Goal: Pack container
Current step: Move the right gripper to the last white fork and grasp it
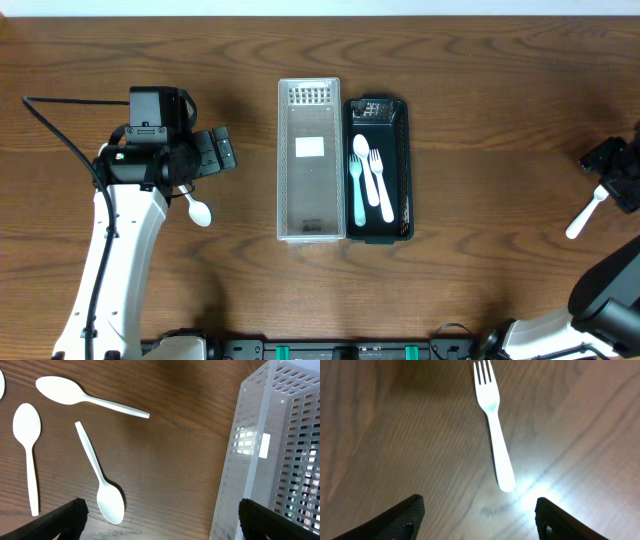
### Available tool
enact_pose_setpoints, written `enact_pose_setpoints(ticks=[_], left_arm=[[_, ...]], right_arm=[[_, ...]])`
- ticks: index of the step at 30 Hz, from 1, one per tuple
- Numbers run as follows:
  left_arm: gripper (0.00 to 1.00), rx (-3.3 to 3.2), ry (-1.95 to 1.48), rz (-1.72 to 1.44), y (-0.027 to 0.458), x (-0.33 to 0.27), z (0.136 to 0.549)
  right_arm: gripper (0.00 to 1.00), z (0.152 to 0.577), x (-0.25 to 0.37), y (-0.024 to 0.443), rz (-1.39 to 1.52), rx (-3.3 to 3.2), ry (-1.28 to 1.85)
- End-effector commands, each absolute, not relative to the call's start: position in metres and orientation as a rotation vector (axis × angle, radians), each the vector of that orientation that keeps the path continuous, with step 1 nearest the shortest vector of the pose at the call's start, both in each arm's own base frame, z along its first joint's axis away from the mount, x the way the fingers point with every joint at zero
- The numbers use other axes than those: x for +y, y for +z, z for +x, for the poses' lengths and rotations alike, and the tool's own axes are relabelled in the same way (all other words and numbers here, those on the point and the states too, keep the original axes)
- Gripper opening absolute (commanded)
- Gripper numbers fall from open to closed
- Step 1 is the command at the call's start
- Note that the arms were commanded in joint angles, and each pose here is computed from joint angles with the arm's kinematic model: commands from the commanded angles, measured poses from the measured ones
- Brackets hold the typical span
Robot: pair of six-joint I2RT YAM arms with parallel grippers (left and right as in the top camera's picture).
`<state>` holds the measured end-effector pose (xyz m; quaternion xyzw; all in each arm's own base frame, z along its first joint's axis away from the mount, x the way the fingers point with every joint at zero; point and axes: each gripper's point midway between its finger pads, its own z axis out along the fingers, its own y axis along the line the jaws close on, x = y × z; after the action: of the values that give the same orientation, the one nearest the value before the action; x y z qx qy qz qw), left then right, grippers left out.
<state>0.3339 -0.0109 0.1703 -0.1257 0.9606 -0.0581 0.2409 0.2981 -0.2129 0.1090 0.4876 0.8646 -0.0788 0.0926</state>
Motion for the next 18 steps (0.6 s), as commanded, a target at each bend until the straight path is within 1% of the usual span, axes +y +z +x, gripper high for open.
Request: enact_pose_setpoints(ticks=[1,9,18], left_arm=[[0.98,2.612,-0.167,-0.352,0.177,-0.011,0.337],[0.98,2.612,-0.167,-0.352,0.177,-0.011,0.337],[0.98,2.612,-0.168,-0.352,0.177,-0.011,0.337]], right_arm=[[0.74,0.296,-0.217,0.09,1.418,2.603,-0.219],[0.74,0.309,-0.216,0.048,1.292,2.576,-0.111],[0.74,0.303,-0.225,0.018,1.207,2.544,-0.108]])
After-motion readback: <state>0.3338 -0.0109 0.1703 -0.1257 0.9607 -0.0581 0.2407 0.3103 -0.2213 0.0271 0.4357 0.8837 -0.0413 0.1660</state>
